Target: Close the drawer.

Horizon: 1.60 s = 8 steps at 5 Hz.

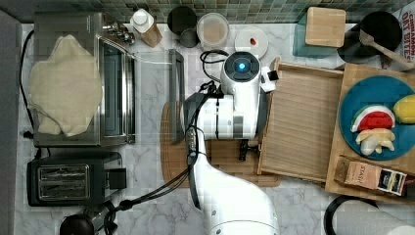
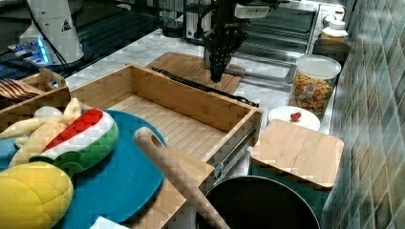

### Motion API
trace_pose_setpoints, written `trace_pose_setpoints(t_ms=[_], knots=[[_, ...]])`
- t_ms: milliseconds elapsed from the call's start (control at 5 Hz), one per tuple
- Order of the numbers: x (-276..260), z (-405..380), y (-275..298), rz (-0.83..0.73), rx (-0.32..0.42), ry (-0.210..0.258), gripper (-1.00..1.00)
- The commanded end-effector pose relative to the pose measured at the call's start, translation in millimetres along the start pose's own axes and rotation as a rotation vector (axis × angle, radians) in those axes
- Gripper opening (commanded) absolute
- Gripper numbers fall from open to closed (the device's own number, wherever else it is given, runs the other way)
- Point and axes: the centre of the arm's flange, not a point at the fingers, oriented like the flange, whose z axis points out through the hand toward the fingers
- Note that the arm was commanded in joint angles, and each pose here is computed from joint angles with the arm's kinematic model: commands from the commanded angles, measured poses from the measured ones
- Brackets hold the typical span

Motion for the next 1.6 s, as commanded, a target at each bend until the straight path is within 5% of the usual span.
trace_pose_setpoints(t_ms=[200,400,800,1600], knots=[[29,-18,40,-0.162,-0.005,0.124,-1.00],[32,-15,49,-0.177,-0.030,0.142,-1.00],[45,1,77,-0.212,0.018,0.068,-1.00],[42,27,125,-0.203,0.061,0.014,-1.00]])
